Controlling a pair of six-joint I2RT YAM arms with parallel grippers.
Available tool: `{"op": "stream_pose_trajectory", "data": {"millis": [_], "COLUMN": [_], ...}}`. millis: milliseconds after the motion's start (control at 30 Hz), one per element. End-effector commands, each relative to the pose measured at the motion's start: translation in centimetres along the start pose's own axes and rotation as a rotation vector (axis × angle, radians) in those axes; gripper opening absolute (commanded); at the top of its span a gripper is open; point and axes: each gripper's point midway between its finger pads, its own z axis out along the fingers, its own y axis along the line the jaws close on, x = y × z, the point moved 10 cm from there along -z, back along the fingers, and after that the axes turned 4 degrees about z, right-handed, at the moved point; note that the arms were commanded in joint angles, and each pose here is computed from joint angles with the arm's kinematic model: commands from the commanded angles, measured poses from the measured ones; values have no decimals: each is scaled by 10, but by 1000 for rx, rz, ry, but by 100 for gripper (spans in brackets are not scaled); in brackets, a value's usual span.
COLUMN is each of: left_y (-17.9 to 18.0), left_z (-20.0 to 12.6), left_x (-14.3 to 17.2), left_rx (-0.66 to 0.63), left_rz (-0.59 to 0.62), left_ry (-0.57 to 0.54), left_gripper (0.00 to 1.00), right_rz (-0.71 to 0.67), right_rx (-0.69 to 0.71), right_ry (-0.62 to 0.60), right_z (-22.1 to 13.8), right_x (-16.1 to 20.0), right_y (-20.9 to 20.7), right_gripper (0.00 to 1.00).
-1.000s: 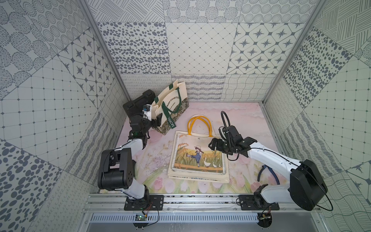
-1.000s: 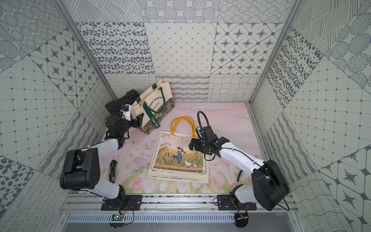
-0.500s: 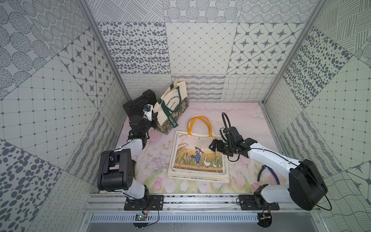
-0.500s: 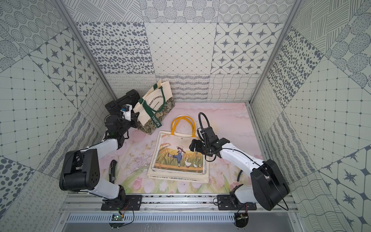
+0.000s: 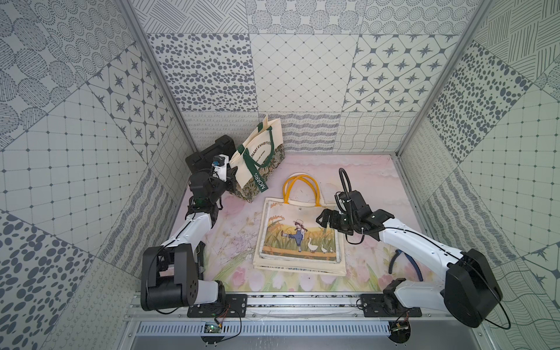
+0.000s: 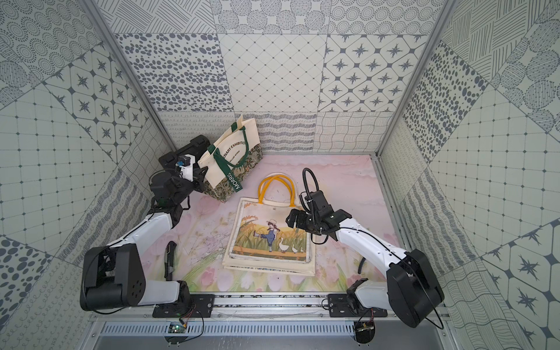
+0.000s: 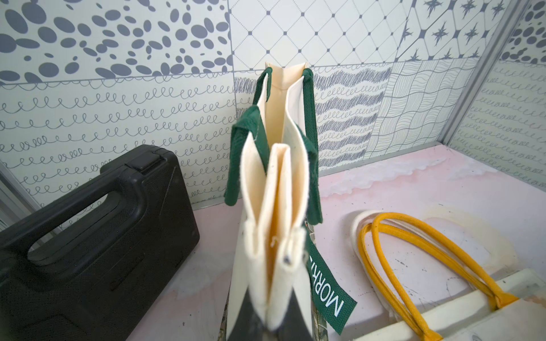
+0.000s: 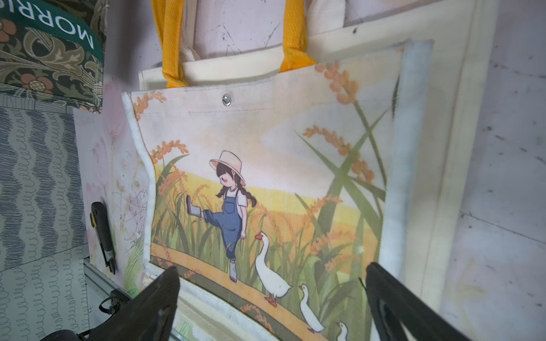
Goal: Put away the canvas bag
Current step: Pick up the canvas bag from the center of the board, then press the canvas bag.
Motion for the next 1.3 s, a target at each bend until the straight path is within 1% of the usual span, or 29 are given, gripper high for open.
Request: {"op": "stream_pose_trajectory", "data": {"millis": [0,33,133,233,333,433,500,600,667,733,800,900,1067,1200,1267], "left_y": [-14,-18,-35,-60,-90,-117,-132,-145,-150,-157,-165,-177,-187,-196,-199], "left_z": [-16,-19,-26,-33,-39,-42,-43,-41,-39,-39,-38,-37,-38,-38,-39], "left_x": [-44,-50,-56,-59,-61,-60,-57,-49,-46,-44,-42,-36,-39,-41,-39], "left_rx": [154,195,314,427,551,688,752,820,869,936,997,1054,1163,1255,1280], "left_rz": [19,11,-6,14,43,27,20,-2,-33,-53,-58,-48,-66,-97,-102], "left_ry": [-159,-166,-175,-153,-116,-85,-58,-21,-4,4,17,46,42,54,58], "left_gripper": [0,0,0,0,0,0,0,0,0,0,0,0,0,0,0], "right_rz": [-19,-36,-106,-186,-305,-445,-527,-629,-677,-727,-758,-771,-795,-809,-813], "right_rx": [18,30,73,89,25,-100,-169,-242,-257,-264,-251,-217,-190,-173,-164], "right_ry": [-34,-46,-82,-119,-169,-205,-223,-255,-269,-256,-240,-240,-246,-223,-205], "right_z": [-9,-13,-28,-52,-83,-113,-131,-154,-167,-175,-176,-173,-161,-150,-145], "right_x": [0,-2,-10,-23,-35,-41,-42,-40,-38,-37,-37,-38,-34,-30,-29], "right_y": [-2,-1,5,19,43,69,84,100,106,110,111,108,98,91,89], "right_gripper": [99,99,99,99,99,99,99,99,99,99,99,99,99,98,98]}}
